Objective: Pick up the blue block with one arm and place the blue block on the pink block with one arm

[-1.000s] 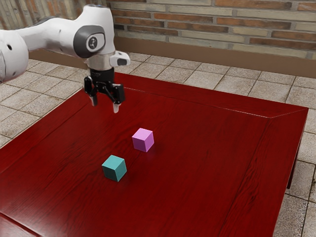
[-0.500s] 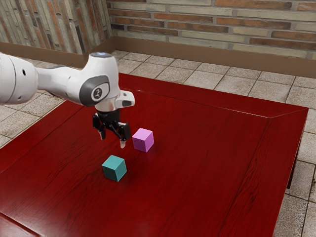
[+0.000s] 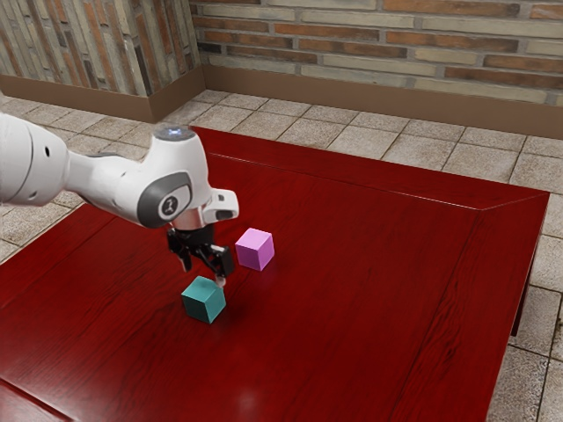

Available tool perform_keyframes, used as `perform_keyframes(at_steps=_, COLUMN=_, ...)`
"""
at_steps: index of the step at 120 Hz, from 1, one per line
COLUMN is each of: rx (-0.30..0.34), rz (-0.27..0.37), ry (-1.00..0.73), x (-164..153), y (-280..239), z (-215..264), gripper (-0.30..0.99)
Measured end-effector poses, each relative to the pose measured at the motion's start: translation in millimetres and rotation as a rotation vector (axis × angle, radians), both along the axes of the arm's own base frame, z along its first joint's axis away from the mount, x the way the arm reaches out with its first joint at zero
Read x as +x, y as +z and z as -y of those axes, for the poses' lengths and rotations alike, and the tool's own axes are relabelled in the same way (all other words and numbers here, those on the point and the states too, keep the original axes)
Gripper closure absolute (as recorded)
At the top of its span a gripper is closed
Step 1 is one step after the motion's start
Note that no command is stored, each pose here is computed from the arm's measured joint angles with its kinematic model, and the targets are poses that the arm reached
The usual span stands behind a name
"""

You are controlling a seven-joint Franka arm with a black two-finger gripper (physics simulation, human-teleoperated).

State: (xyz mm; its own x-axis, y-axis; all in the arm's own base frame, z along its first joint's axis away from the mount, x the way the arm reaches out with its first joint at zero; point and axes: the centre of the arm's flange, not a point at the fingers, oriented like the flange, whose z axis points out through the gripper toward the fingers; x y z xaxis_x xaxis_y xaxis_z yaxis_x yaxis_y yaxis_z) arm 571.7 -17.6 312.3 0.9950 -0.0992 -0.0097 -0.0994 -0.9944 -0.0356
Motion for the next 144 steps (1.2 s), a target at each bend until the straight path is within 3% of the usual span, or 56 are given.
perform_keyframes(at_steps=48, rx=-0.004, rz=-0.016, ry=-0.011, x=-19, y=-26, z=-3, gripper=0.00)
perform_keyframes(at_steps=144, rx=-0.002, rz=-0.030, ry=-0.026, x=-15, y=-53, z=-8, gripper=0.04)
